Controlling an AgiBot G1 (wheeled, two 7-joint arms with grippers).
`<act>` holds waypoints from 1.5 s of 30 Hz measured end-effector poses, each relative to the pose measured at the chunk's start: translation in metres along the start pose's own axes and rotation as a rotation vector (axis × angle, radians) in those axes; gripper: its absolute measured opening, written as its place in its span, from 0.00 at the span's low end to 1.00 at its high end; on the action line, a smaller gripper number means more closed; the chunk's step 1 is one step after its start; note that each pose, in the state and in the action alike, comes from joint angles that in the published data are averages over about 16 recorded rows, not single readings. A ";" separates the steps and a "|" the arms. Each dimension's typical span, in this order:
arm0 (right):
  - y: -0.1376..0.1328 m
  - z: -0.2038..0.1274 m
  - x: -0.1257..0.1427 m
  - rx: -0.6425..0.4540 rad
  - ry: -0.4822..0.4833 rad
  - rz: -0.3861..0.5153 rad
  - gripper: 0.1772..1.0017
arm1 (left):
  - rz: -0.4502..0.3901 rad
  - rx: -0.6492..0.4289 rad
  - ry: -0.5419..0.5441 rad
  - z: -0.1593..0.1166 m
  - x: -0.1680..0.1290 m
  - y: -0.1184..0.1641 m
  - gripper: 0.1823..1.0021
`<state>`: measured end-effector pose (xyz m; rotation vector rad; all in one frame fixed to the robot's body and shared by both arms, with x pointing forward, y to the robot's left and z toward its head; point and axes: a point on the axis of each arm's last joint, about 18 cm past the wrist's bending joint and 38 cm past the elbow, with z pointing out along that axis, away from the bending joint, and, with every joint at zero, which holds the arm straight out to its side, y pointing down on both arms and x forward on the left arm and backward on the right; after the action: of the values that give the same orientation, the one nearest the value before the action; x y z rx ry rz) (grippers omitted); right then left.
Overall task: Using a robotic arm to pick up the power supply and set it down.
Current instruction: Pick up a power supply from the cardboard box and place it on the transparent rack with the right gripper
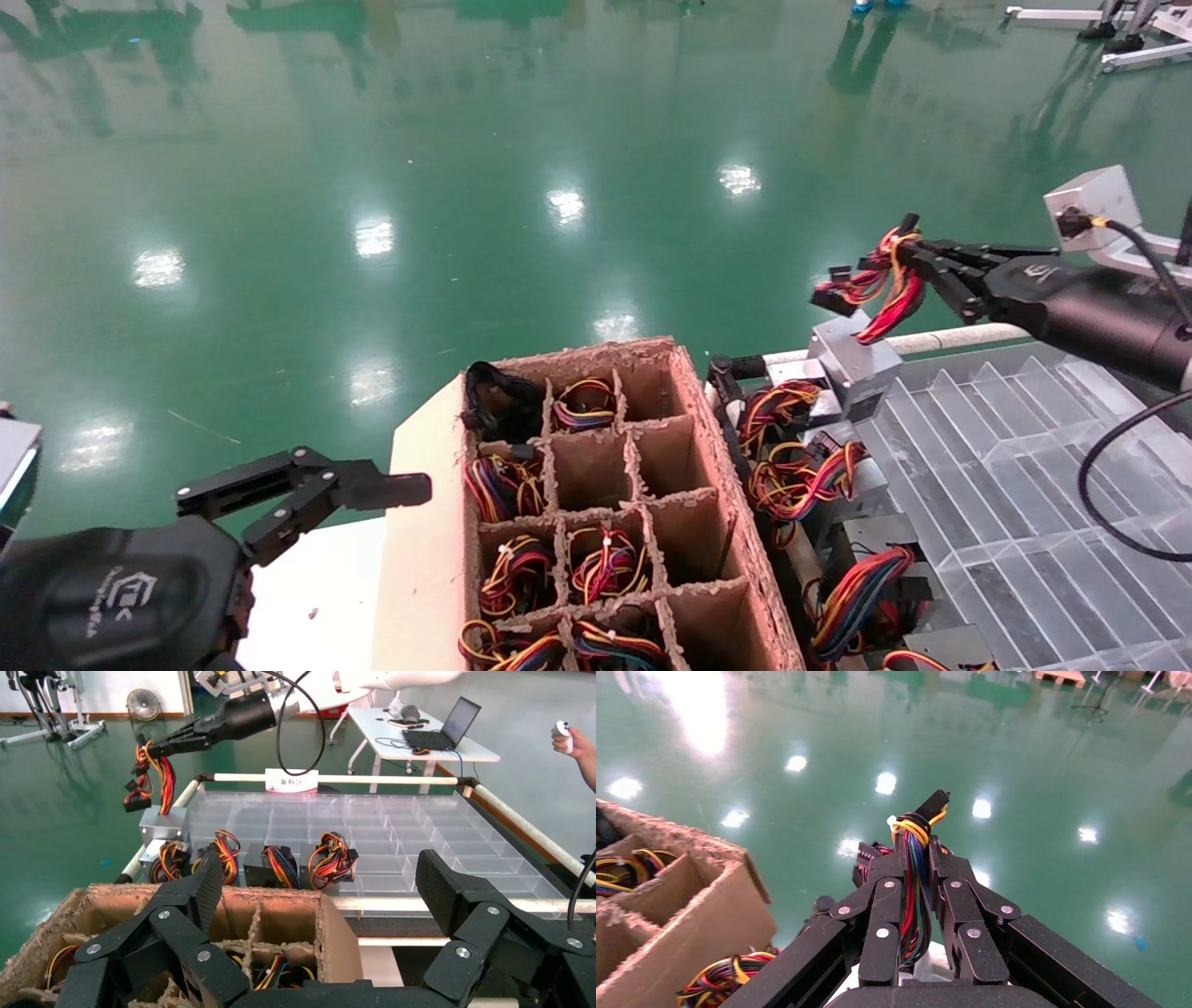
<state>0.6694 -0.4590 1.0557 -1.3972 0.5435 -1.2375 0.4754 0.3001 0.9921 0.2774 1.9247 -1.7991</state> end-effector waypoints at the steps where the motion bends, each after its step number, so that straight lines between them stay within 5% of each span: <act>1: 0.001 0.000 -0.001 -0.001 -0.003 0.008 0.06 | 0.000 0.000 0.000 0.000 0.000 0.000 1.00; 14: 0.024 -0.003 -0.007 0.019 0.010 0.152 0.06 | 0.000 0.000 0.000 0.000 0.000 0.000 1.00; 27: 0.073 -0.017 0.003 0.034 0.153 0.292 0.06 | 0.000 0.000 0.000 0.000 0.000 0.000 1.00; 45: 0.113 -0.018 0.015 -0.035 0.323 0.336 0.07 | 0.000 0.000 0.000 0.000 0.000 0.000 1.00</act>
<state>0.6942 -0.5089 0.9549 -1.0825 0.9845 -1.1853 0.4755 0.3001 0.9920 0.2769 1.9249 -1.7993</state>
